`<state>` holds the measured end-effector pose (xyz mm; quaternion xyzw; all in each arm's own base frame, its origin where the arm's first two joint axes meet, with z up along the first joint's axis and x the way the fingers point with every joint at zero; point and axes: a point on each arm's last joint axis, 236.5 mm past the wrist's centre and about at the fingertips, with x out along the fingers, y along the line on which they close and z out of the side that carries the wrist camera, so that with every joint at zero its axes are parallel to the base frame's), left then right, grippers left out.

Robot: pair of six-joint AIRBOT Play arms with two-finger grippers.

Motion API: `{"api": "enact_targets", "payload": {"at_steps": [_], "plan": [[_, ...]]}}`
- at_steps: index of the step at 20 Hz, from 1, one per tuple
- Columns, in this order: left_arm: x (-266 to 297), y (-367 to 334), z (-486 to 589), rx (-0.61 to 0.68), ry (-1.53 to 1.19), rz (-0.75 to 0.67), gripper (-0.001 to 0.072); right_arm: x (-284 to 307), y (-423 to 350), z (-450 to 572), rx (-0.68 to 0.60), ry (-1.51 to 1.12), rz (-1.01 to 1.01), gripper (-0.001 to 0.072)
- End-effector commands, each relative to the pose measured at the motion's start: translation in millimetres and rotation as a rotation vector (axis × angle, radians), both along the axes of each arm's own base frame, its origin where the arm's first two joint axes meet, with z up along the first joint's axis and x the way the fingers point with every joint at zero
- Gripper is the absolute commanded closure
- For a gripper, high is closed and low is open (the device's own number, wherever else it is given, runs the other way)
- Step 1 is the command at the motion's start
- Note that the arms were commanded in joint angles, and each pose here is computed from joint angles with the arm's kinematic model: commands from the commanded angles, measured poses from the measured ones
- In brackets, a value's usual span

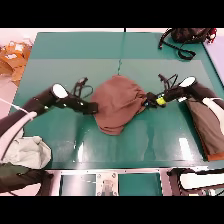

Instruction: Fold the shirts.

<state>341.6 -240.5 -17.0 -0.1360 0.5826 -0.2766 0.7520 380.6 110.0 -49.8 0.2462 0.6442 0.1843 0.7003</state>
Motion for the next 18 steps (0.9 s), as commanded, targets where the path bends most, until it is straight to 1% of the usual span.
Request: {"api": "enact_targets", "payload": {"at_steps": [1,3,5,7,10,12,14,16,18], "plan": [[21.1,40.1,96.3,0.086,-0.201,-0.006,0.068,7.9,-18.0,81.2,-0.028,-0.11,0.019,0.0699],[25.4,45.3,194.2,0.04,-0.416,0.004,0.068,14.4,-19.5,167.4,-0.046,-0.326,0.019,0.0698],[9.5,42.8,290.8,-0.025,-0.629,-0.019,0.068,3.4,-13.8,268.9,-0.056,-0.591,0.018,0.0698],[-18.2,43.8,368.5,-0.071,-0.797,-0.049,0.068,-20.9,-11.3,353.7,-0.084,-0.825,0.008,0.0698],[-56.5,53.0,441.3,-0.068,-0.979,-0.09,0.068,-70.6,-11.5,443.6,-0.14,-1.093,-0.017,0.0698],[-64.5,64.4,465.2,-0.034,-1.056,-0.07,0.0679,-95.5,-16.1,469.2,-0.178,-1.184,-0.048,0.0698],[-53.9,79.2,465.2,0.037,-1.077,-0.027,0.0679,-105.4,-24.9,473.2,-0.218,-1.195,-0.085,0.0698],[-36.3,83.9,443.1,0.096,-1.013,-0.023,0.0679,-101.2,-28.3,463.6,-0.23,-1.171,-0.089,0.0698],[-15.2,75.2,406.3,0.114,-0.902,-0.058,0.0679,-83.8,-29.4,427.7,-0.218,-1.074,-0.082,0.0698]]}}
